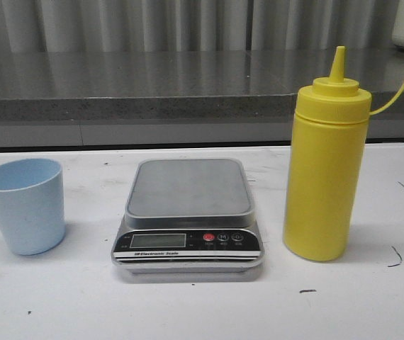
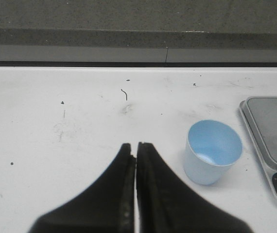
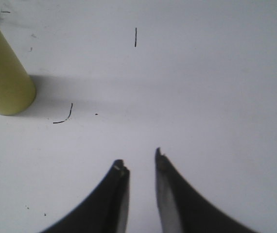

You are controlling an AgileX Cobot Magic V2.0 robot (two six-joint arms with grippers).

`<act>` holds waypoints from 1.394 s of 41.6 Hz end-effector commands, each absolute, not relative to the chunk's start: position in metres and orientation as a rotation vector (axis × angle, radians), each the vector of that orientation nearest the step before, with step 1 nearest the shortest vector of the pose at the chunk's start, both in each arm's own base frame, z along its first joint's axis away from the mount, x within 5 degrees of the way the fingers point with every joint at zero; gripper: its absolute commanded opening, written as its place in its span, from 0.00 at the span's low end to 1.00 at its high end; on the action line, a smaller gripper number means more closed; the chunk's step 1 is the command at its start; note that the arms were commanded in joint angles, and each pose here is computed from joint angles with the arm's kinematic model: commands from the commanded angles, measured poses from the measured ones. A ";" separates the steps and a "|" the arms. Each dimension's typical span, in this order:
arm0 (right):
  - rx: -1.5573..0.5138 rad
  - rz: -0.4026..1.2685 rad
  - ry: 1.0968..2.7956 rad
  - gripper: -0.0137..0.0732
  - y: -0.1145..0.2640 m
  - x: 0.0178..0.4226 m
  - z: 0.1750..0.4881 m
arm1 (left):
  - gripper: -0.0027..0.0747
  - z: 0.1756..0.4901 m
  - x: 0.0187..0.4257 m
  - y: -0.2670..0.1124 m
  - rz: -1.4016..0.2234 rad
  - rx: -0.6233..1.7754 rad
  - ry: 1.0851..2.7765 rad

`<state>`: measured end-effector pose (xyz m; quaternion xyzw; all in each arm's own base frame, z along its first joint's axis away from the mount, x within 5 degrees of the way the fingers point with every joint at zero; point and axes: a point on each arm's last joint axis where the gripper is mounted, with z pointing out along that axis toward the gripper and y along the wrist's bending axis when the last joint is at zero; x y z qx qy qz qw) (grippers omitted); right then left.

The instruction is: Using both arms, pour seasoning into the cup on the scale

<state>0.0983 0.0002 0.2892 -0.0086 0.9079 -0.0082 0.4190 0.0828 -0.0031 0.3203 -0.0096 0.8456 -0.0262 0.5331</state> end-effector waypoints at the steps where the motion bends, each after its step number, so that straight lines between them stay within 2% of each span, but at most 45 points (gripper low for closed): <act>1: -0.047 -0.049 2.201 0.66 -0.001 0.103 0.301 | 0.26 0.333 0.087 -0.004 -0.076 -0.029 1.933; 2: -0.047 -0.049 2.201 0.70 -0.001 0.103 0.301 | 0.34 0.333 0.087 -0.004 -0.076 -0.029 1.933; 5: -0.047 -0.049 2.203 0.75 -0.001 0.103 0.301 | 0.53 0.333 0.087 -0.004 -0.076 -0.029 1.935; 7: -0.047 -0.049 2.206 0.75 -0.001 0.103 0.300 | 0.62 0.334 0.089 -0.004 -0.074 -0.027 1.941; 9: -0.047 -0.049 2.210 0.75 -0.001 0.103 0.300 | 0.66 0.333 0.092 -0.004 -0.065 -0.010 1.965; 21: -0.047 -0.050 2.223 0.75 -0.001 0.102 0.299 | 0.66 0.347 0.131 -0.017 -0.180 0.086 2.150; 30: -0.047 -0.050 2.223 0.75 -0.001 0.102 0.299 | 0.66 0.342 0.175 -0.022 -0.230 0.104 2.312; 42: -0.047 -0.050 2.223 0.75 -0.001 0.102 0.299 | 0.66 0.310 0.236 -0.046 -0.205 0.260 2.507; 49: -0.047 -0.050 2.223 0.75 -0.001 0.102 0.299 | 0.66 0.287 0.267 -0.060 -0.155 0.263 2.630; 58: -0.047 -0.050 2.224 0.75 -0.001 0.102 0.299 | 0.65 0.265 0.300 -0.071 -0.156 0.275 2.705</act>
